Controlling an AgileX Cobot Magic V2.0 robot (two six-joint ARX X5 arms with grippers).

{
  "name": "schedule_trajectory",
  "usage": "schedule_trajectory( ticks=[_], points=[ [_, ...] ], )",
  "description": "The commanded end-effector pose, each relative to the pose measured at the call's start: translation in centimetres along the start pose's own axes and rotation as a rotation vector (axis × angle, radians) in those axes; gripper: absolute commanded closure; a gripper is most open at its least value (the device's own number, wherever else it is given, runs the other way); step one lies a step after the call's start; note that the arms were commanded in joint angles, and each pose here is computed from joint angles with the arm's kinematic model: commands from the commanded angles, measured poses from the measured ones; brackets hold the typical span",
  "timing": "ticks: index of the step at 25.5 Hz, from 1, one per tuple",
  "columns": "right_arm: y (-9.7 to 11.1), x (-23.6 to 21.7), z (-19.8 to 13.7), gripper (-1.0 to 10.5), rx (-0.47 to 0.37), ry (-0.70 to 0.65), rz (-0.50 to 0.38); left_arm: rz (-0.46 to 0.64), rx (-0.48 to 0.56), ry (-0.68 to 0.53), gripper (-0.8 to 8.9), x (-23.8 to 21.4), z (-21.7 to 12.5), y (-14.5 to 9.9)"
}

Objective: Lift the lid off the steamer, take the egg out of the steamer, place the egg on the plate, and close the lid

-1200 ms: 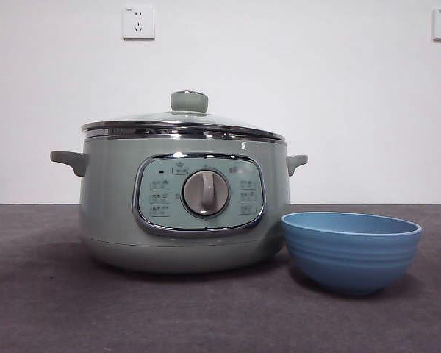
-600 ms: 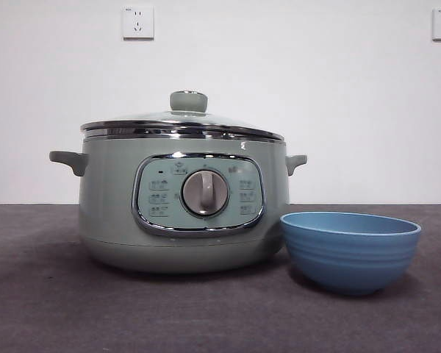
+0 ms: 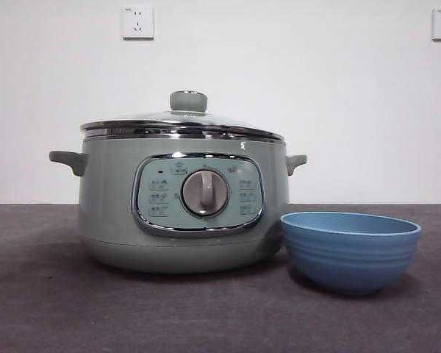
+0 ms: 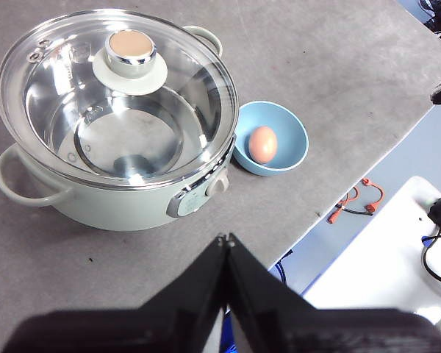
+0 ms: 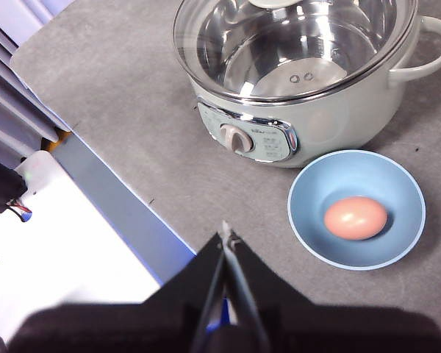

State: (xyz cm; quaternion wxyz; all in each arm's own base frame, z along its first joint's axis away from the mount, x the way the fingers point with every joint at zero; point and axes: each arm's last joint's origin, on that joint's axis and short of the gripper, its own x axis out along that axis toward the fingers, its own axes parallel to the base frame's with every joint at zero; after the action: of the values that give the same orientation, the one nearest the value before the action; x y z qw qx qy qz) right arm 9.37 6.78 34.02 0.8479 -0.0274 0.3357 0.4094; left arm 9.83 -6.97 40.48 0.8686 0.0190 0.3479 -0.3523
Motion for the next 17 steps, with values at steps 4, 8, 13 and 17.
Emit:
schedule_trajectory(
  ticks=[4,8,13,17],
  points=[
    [0.0,0.0,0.1,9.5,0.004,-0.004,-0.002,0.146,0.060,-0.073,8.17,0.0,0.6,0.4],
    [0.0,0.0,0.1,9.5,0.004,-0.004,-0.002,0.412,0.087,-0.258,8.17,-0.8,2.2,1.3],
    [0.0,-0.1,0.0,9.5,0.003,-0.004,-0.002,0.540,0.120,-0.533,8.16,-3.1,2.6,3.1],
    [0.0,-0.1,0.0,9.5,0.003,-0.004,-0.002,0.623,0.152,-0.700,8.16,-3.6,0.3,4.4]
  ],
)
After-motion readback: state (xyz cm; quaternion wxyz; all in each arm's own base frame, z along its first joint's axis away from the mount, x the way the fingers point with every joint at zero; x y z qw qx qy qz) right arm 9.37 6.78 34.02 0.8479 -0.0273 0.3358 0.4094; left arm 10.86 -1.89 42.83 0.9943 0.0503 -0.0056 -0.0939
